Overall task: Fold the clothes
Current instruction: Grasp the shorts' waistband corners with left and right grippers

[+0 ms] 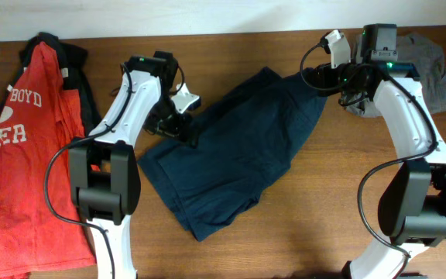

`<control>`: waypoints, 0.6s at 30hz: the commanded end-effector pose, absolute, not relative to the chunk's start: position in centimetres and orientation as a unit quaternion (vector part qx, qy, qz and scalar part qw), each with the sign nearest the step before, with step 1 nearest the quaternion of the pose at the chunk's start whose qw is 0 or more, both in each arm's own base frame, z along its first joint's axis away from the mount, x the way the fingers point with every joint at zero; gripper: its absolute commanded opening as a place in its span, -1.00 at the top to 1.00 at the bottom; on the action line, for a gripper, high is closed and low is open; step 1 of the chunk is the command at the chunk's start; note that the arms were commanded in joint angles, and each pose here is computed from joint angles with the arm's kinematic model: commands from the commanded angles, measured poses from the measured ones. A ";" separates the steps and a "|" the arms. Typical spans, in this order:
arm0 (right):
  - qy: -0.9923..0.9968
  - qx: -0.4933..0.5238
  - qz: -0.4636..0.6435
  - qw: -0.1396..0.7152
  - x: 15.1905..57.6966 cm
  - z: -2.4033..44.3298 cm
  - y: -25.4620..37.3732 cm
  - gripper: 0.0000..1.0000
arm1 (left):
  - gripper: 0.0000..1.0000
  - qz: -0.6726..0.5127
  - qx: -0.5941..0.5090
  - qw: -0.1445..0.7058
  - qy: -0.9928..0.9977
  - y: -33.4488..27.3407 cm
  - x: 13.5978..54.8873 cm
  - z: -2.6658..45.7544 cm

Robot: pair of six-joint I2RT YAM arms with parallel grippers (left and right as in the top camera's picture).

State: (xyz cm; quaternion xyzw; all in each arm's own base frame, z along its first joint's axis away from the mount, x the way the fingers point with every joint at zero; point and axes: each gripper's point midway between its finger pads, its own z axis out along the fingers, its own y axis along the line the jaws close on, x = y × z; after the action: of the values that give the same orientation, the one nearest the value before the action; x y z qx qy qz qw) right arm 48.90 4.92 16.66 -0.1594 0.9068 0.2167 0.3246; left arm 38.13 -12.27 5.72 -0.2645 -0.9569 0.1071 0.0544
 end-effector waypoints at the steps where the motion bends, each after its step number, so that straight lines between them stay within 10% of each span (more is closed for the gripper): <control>1: 0.898 -0.164 0.220 0.343 49.1 18.4 5.0 0.92 | -0.93 0.082 -0.264 0.068 -0.959 -11.1 37.5 3.5; 8: 0.898 -0.164 0.220 0.343 49.1 18.4 5.0 0.92 | -0.43 0.083 -0.266 0.096 -0.955 -10.6 35.1 0.1; 12: 0.898 -0.164 0.220 0.343 49.1 18.4 5.0 0.92 | 0.99 0.088 -0.265 0.101 -0.955 -10.7 34.8 0.0; 18: 0.887 -0.171 0.212 0.374 49.6 21.4 4.9 0.92 | 0.99 0.139 -0.256 0.025 -0.956 -13.5 38.7 4.6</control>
State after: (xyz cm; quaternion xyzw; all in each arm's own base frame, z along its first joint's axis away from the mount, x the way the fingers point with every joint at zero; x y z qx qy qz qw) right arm 49.10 4.92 16.90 -0.1609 0.9049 0.2159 0.3297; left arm 35.44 -11.57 0.92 -0.2618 -0.9551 0.1062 0.0892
